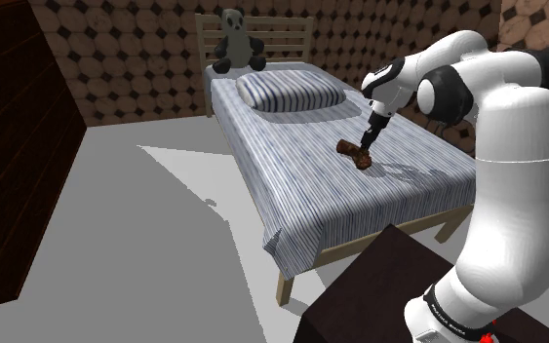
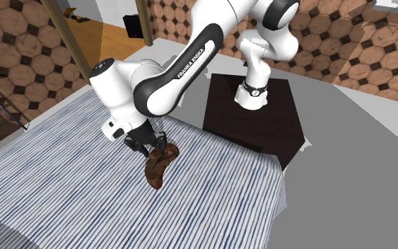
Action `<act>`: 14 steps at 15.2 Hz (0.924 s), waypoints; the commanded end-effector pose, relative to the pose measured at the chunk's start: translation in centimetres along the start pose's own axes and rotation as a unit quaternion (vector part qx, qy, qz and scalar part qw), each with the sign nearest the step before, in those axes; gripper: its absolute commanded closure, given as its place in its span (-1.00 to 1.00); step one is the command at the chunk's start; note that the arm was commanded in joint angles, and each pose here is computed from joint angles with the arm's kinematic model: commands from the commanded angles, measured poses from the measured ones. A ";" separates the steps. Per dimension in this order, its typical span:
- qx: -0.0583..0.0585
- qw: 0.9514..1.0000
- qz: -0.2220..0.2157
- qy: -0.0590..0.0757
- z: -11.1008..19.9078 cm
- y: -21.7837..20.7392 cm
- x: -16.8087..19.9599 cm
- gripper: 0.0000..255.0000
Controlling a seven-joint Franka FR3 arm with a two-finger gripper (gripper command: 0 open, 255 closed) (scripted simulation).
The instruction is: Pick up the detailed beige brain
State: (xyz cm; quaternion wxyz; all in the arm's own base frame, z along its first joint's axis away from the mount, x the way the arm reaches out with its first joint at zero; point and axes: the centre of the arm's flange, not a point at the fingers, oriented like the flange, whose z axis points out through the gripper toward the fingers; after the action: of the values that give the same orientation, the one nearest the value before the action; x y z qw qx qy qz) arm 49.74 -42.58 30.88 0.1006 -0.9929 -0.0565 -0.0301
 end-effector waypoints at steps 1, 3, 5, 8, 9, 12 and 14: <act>0.000 1.000 0.000 -0.001 -0.4 0.0 0.0 1.00; 0.000 1.000 0.000 -0.001 -1.5 -0.2 0.0 1.00; 0.000 1.000 0.000 -0.001 -2.5 -0.4 0.1 1.00; 0.000 1.000 0.000 -0.001 -4.0 -0.8 0.2 1.00; 0.000 1.000 0.000 -0.001 -4.5 -0.9 0.3 1.00; 0.000 1.000 0.000 -0.001 -6.1 -1.2 0.4 1.00; 0.000 1.000 0.000 -0.001 -7.1 -1.4 0.5 1.00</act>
State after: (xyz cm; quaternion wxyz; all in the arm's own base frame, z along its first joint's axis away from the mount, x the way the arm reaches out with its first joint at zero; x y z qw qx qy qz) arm 49.56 -42.68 37.55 0.1009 -0.9929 -0.0562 -0.0290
